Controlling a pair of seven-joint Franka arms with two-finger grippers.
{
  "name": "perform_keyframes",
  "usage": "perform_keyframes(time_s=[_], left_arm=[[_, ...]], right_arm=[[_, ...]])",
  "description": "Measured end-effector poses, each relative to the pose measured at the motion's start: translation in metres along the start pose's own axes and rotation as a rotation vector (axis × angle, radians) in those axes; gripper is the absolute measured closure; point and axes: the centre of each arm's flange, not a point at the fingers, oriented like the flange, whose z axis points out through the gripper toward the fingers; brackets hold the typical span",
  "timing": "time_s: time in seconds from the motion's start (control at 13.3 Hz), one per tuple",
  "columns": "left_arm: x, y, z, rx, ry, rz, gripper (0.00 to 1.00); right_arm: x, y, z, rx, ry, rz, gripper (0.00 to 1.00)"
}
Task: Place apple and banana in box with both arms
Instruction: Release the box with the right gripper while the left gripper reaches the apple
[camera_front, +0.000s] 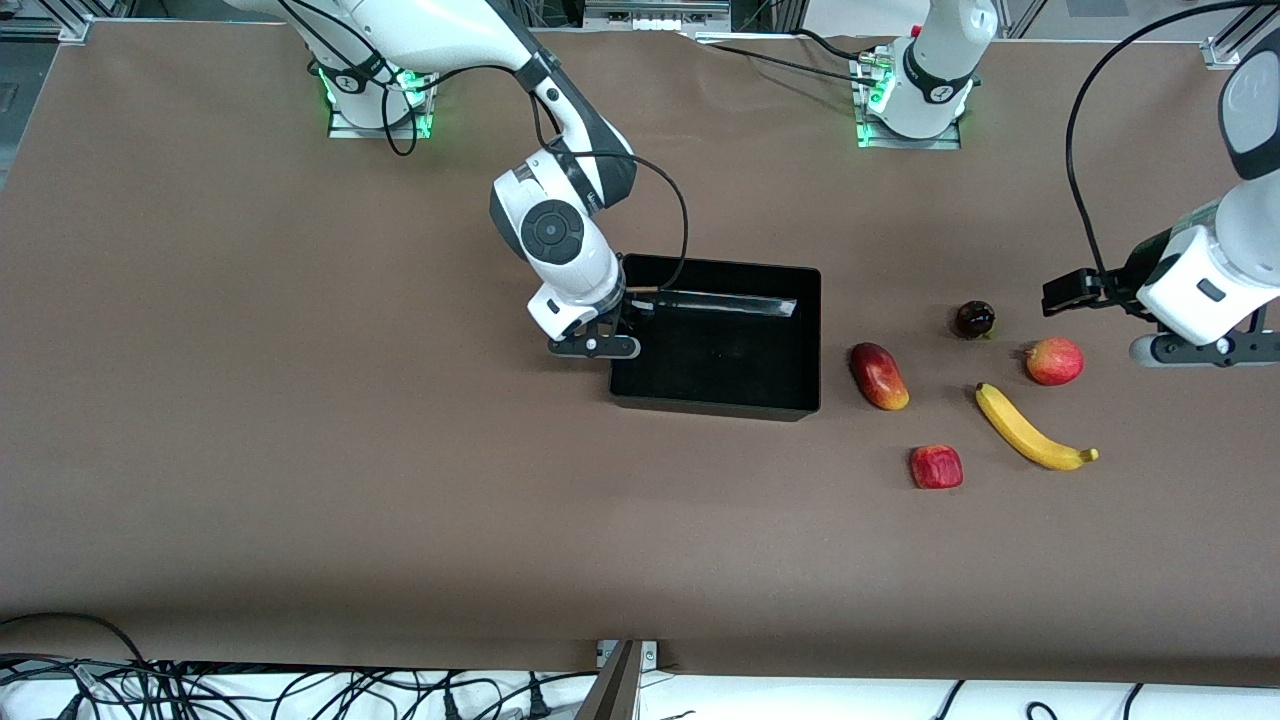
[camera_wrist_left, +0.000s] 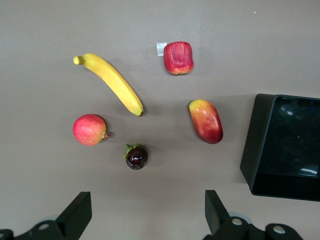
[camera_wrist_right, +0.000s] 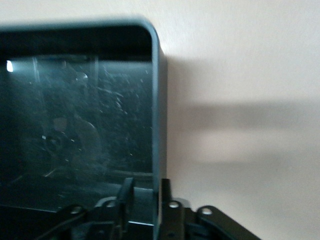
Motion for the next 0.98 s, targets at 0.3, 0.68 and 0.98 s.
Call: perform_keyframes(time_s=[0.3,0.68,0.98], left_arm=[[0.036,0.003,0.048,0.003,0.005,0.000,0.00],[0.118,0.012,0.194,-0.033,0.135,-0.016,0.00],[0.144,0.017,0.291,-0.038,0.247,-0.020,0.00]], right_arm=[[0.057,0.024,-0.102,-0.027,-0.003,-0.039,0.23],[0.128,0.139,-0.217,-0.045,0.085,-0.070,0.00],[0.111,0.172,-0.294,-0.038,0.075,-0.037,0.00]])
